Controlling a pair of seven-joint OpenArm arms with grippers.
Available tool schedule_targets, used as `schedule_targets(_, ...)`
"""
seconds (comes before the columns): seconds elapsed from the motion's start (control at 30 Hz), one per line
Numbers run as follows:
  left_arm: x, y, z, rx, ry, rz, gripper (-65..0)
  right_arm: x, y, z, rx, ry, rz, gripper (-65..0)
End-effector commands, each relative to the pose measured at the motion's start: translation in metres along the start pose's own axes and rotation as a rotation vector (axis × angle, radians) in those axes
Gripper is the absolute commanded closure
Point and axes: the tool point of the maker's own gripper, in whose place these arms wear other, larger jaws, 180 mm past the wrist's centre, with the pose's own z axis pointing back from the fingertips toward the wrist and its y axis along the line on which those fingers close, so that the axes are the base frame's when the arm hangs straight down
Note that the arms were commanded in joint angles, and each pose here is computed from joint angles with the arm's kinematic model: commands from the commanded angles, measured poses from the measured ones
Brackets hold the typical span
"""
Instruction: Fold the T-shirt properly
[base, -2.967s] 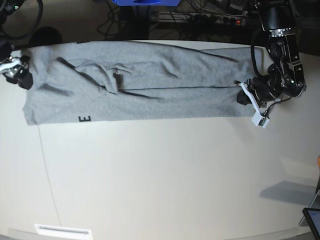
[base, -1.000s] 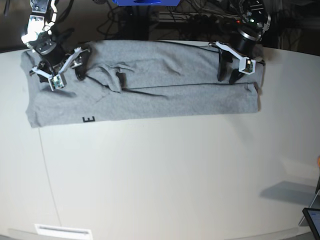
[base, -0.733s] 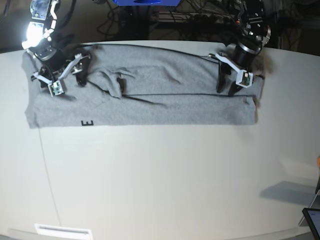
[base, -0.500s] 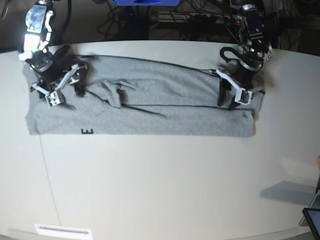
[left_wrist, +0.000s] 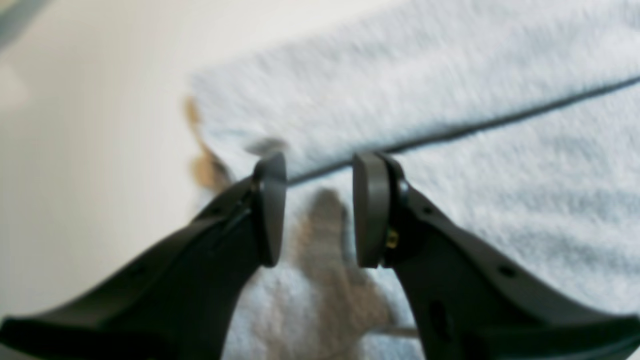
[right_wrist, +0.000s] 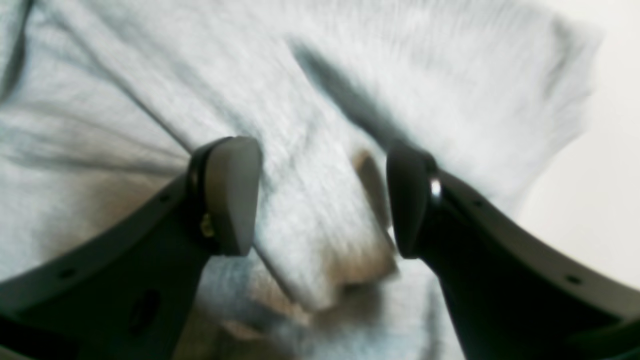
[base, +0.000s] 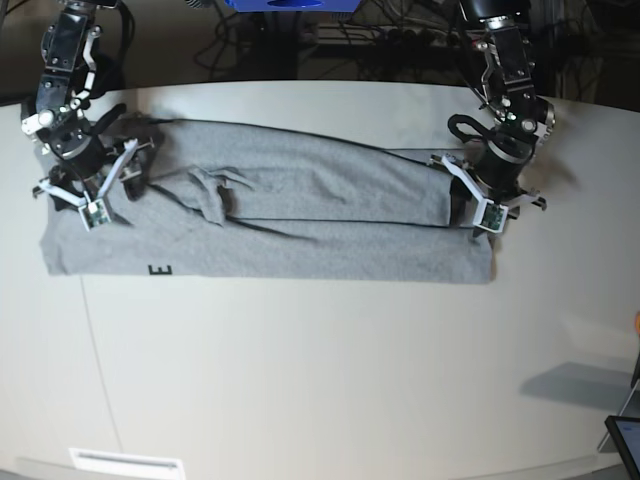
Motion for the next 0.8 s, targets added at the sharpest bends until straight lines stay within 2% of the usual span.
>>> schedule_targets(0.0,0.024,0.009,0.003,0.024,-0.072,-0.016,-22.5,0.025,-0.009,0.008,-0.028,-0.073,0.02,-37.9)
schedule_targets(0.27,0.039,0.011,0.029,0.055,-0.061,-0.07,-22.7,0.041,-0.015,0.022,-0.064,-0.081,0.052,-37.7)
schedule_targets(0.33,0.04,0.023,0.041,0.091,-0.066,-0.031,-23.2,0.04,-0.014,0.022,-0.061,-0.08,0.051,-37.6)
schedule_targets(0.4,0.035,0.042,0.053,0.129,-0.058,0.057,-24.4,0.04,-0.013,0.022,-0.06,-0.08,0.049,-37.6)
schedule_targets(0.5,0.023,0.082,0.078,0.194,-0.061,0.247,-35.8,0.036,-0.017,0.024,-0.078,-0.077,0.01,-37.9)
schedule_targets(0.57,0.021,0.107,0.095,0.226,-0.069,0.314,-44.7,0.034,-0.018,0.024,-0.083,-0.074,-0.004,-38.0)
schedule_targets(0.63,0.026,0.12,0.104,0.218,-0.084,0.333,-53.2,0.033,-0.017,0.024,-0.083,-0.072,-0.004,-38.0)
schedule_targets(0.7,0.037,0.126,0.107,0.194,-0.119,0.334,-58.6,0.031,-0.016,0.025,-0.078,-0.069,-0.003,-38.0)
schedule_targets(0.77,0.038,0.132,0.104,0.171,-0.14,0.368,-60.8,0.029,-0.014,0.025,-0.074,-0.065,-0.006,-38.0)
